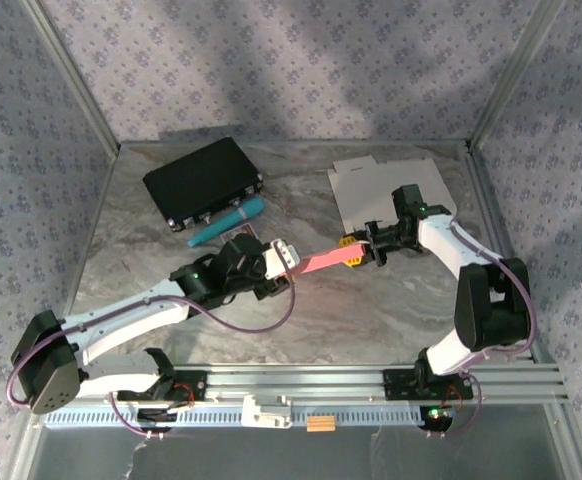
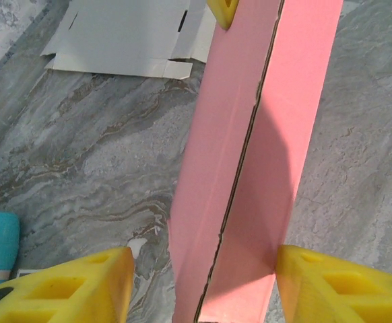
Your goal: Fold the paper box
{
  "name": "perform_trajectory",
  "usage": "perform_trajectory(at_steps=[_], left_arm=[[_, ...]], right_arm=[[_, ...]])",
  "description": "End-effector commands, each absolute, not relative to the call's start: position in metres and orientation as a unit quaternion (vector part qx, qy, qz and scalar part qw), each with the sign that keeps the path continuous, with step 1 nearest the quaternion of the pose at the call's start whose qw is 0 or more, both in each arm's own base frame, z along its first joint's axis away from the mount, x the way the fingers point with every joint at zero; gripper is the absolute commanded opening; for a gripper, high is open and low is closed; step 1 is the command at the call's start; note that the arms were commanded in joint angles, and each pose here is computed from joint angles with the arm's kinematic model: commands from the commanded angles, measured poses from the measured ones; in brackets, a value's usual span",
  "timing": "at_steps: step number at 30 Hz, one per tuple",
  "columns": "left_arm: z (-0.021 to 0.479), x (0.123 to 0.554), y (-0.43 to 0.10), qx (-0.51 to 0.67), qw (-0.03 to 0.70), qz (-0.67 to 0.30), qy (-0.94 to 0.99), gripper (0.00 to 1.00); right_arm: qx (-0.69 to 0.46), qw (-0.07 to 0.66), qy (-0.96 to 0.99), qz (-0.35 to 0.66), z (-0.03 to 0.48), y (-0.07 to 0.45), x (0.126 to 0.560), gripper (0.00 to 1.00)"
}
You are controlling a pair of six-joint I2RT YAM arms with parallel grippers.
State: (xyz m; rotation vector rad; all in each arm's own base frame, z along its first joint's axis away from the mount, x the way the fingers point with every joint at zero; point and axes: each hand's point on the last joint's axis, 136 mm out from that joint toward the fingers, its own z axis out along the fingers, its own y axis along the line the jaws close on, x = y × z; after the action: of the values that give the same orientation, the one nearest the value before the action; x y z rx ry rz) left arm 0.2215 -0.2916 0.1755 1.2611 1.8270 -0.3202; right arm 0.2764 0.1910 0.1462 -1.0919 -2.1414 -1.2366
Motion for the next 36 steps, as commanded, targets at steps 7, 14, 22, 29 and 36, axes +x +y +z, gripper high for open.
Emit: perform_trajectory(at_steps=[7,14,22,29,36], left_arm=[[0.173,0.225,-0.315,0.545,0.420,-0.124,0.715,0.56],[0.164,0.232,-0.322,0.543,0.412,-0.120,0.722,0.48],[0.146,0.209,-0.317,0.570,0.358,-0.142,0.725,0.40],[0.130,0.193,-0.317,0.583,0.309,-0.161,0.734,0.40],[0.112,0.187,-0.327,0.589,0.272,-0.160,0.744,0.38]], right_arm=[[-0.404,0.249,-0.758,-0.447,0.151,0.198,0.261,0.30],[-0.413,0.265,-0.753,-0.438,0.136,0.200,0.252,0.30],[-0.434,0.285,-0.745,-0.419,0.116,0.197,0.240,0.31],[-0.450,0.292,-0.740,-0.406,0.094,0.193,0.232,0.33],[-0.470,0.285,-0.736,-0.395,0.080,0.179,0.233,0.56]])
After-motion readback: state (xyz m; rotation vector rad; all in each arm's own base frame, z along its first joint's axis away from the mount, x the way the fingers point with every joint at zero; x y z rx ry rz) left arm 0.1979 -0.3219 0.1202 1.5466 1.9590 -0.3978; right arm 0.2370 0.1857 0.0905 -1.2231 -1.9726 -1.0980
